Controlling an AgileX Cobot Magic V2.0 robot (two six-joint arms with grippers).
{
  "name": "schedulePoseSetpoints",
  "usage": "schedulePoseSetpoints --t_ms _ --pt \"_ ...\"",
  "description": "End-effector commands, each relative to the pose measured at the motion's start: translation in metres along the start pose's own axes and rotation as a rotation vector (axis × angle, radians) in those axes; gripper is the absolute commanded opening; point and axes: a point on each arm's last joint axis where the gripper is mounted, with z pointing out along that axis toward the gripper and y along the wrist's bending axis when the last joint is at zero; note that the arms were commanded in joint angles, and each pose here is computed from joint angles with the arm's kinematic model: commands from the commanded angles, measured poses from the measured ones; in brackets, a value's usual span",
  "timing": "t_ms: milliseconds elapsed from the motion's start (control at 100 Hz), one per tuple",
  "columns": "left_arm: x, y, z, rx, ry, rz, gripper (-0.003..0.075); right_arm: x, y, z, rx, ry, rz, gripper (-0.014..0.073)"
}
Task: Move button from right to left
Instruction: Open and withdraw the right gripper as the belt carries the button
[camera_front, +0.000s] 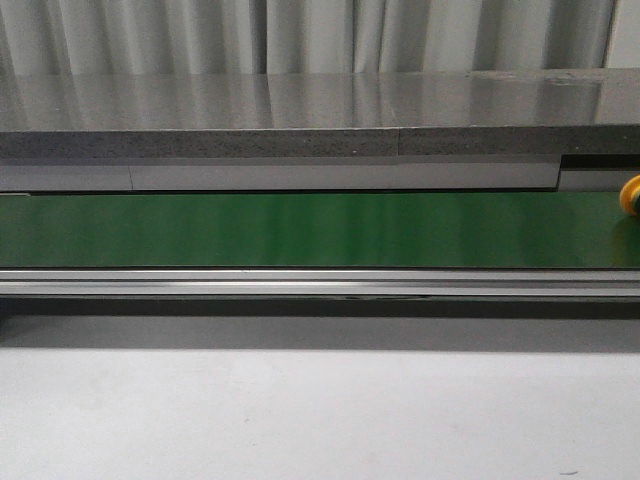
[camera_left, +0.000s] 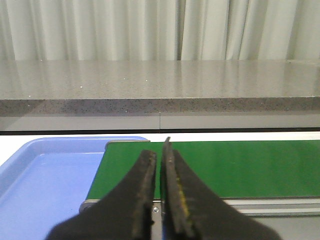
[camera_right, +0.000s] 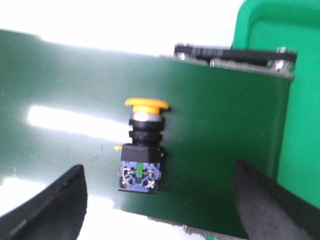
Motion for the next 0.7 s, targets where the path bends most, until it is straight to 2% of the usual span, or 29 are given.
schedulePoseSetpoints --t_ms 0,130,360,590,690 --pt "0.005 0.0 -0.002 -0.005 -0.075 -0.019 0.0005 -0.009 0.007 -0.031 0.037 -0.176 -0.026 0.0562" --pt "0.005 0.0 -0.002 -0.005 -0.075 -0.019 0.0005 0.002 0.01 -0.05 0.095 -0.325 -0.026 0.0562" --pt "0.005 0.0 -0.002 -0.005 -0.075 -0.019 0.0005 0.051 0.029 -0.061 0.154 -0.534 -0.077 0.0561" --pt "0.005 0.0 -0.002 -0.005 -0.075 -0.019 0.0005 0.108 0.051 -0.065 0.105 -0.573 -0.131 0.0557" --pt "0.005 0.0 -0.002 -0.005 -0.075 -0.019 0.0005 0.128 0.055 -0.073 0.102 -0.62 -0.133 0.0507"
